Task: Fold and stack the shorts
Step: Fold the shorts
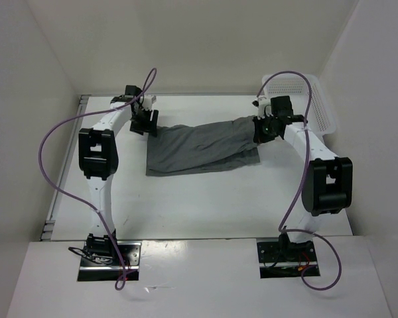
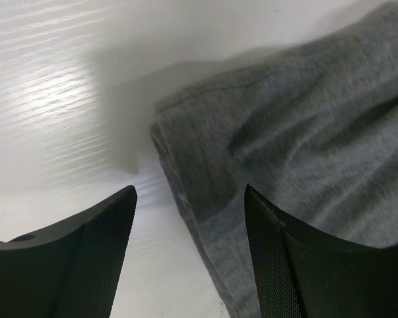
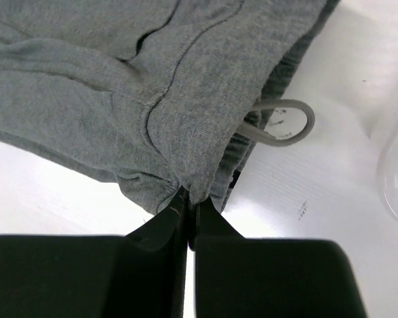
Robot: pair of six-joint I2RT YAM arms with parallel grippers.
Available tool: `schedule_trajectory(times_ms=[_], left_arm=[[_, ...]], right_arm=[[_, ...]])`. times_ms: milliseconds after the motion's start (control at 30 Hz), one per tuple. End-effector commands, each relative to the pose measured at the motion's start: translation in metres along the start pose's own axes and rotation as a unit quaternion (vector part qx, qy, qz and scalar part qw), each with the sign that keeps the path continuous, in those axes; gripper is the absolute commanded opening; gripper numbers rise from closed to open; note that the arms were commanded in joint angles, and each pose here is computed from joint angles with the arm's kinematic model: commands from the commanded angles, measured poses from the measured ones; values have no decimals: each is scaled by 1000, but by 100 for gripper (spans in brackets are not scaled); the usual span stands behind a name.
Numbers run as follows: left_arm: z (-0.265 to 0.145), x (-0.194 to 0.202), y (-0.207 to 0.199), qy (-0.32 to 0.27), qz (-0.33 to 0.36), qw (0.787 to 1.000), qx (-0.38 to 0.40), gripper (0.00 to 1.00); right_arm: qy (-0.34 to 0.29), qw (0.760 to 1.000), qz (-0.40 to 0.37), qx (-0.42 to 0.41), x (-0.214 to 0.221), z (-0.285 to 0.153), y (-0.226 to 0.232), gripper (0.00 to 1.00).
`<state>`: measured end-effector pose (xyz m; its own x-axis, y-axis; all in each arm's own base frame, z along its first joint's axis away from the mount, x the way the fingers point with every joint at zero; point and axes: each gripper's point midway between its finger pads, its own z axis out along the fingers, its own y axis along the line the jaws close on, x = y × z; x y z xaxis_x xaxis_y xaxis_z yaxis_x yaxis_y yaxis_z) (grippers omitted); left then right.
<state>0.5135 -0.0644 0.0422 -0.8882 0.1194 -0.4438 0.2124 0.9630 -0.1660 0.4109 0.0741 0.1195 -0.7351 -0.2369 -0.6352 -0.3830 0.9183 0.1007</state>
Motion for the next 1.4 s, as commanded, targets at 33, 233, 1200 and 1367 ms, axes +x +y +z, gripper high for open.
schedule_trajectory(times_ms=[33,233,1200,1367], left_arm=[[-23,-19,-29,-29,20,999,37,74],[-13,-8,-36,-12,25,999,38,75],[-1,10,-29,13,24,1000,12,76],[4,13,-26,18,23,1000,7,76]], right_arm=[[-6,1000,-27,3,0,-26,5,0],[60,998,7,-35,75,-9,23,0],[153,987,32,-38,139,55,24,38],[150,988,30,-31,140,57,22,0]])
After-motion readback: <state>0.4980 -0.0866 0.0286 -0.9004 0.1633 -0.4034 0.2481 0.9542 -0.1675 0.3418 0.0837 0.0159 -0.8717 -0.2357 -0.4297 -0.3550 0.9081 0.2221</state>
